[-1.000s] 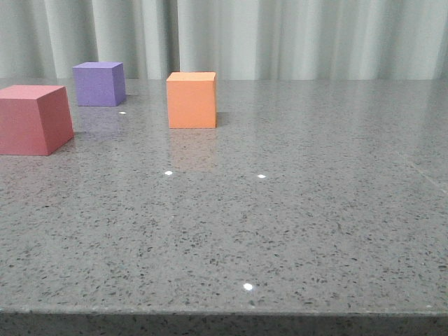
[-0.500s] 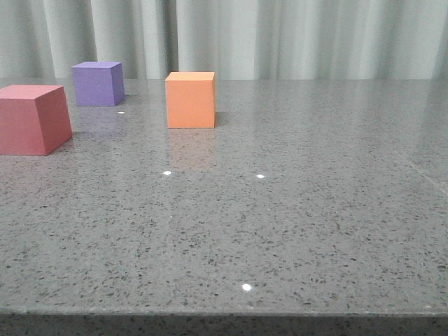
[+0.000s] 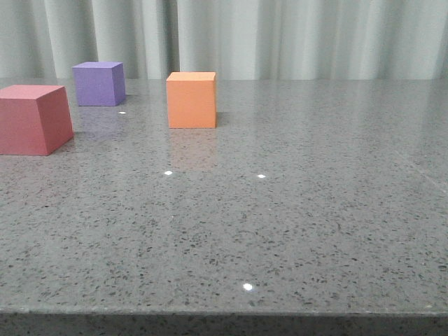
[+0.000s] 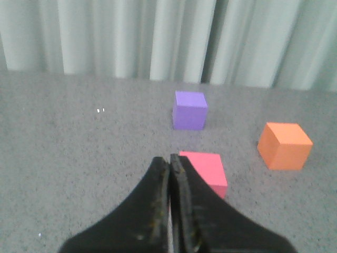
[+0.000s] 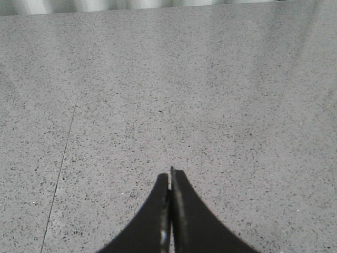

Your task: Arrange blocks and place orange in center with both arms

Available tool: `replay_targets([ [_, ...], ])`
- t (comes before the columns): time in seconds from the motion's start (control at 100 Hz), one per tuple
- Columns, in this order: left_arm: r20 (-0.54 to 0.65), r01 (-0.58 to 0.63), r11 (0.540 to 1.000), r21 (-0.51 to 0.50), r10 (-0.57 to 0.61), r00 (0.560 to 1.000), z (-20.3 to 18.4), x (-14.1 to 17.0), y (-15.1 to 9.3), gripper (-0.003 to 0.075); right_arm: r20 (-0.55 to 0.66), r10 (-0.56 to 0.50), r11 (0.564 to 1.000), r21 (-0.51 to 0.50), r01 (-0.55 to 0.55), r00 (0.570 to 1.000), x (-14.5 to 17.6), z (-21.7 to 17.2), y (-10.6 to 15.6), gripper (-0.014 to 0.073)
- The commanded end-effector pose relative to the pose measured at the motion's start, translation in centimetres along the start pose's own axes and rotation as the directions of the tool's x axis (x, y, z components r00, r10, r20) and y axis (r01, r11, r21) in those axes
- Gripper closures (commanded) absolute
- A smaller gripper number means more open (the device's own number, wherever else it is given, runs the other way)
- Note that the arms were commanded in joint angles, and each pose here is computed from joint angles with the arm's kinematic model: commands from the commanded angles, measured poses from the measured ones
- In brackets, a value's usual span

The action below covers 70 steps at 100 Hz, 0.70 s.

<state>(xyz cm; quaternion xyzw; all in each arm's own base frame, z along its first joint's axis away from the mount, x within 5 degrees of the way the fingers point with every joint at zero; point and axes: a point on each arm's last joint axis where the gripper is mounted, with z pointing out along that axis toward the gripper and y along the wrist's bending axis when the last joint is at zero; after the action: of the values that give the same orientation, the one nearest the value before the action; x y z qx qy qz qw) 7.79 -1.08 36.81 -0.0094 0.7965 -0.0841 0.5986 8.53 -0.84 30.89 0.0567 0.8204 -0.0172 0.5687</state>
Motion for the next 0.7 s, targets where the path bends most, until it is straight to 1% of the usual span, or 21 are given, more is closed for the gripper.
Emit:
replay_targets([
  [0.0,-0.046,0.004,1.0,0.016,-0.003,0.999,0.7,-3.1,-0.6,0.0741,0.096,-0.015,1.0,-0.017,0.016,0.995,-1.4,-0.4,0.2,0.0705],
  [0.04,-0.101,0.004,1.0,0.015,-0.003,0.995,1.2,-3.6,-0.6,0.0741,0.096,-0.015,1.0,-0.017,0.016,0.995,-1.4,-0.4,0.2,0.0705],
  [0.1,-0.15,0.003,1.0,0.015,-0.001,0.989,1.7,-4.5,-0.8,0.0741,0.096,-0.015,1.0,-0.017,0.016,0.995,-1.4,-0.4,0.2,0.0705],
  [0.21,-0.18,0.005,1.0,0.012,-0.003,0.984,3.0,-5.5,-0.8,0.0741,0.096,-0.015,1.0,-0.017,0.016,0.995,-1.4,-0.4,0.2,0.0705],
  [0.48,-0.299,0.004,1.0,-0.007,-0.006,0.954,6.0,-4.9,-0.5,0.0741,0.096,-0.015,1.0,-0.017,0.016,0.995,-1.4,-0.4,0.2,0.0705],
  [0.59,-0.322,0.004,1.0,-0.011,-0.007,0.947,6.7,-4.7,-0.4,0.0738,0.096,-0.015,1.0,-0.017,0.016,0.995,-1.4,-0.4,0.2,0.0705],
  [0.66,-0.353,0.004,1.0,-0.013,-0.009,0.936,7.1,-4.4,-0.3,0.0709,0.096,-0.015,1.0,-0.017,0.016,0.995,-1.4,-0.4,0.2,0.0705],
  [0.69,-0.363,0.005,1.0,-0.014,-0.01,0.932,7.2,-4.3,-0.3,0.067,0.096,-0.015,1.0,-0.017,0.016,0.995,-1.4,-0.4,0.2,0.0705],
])
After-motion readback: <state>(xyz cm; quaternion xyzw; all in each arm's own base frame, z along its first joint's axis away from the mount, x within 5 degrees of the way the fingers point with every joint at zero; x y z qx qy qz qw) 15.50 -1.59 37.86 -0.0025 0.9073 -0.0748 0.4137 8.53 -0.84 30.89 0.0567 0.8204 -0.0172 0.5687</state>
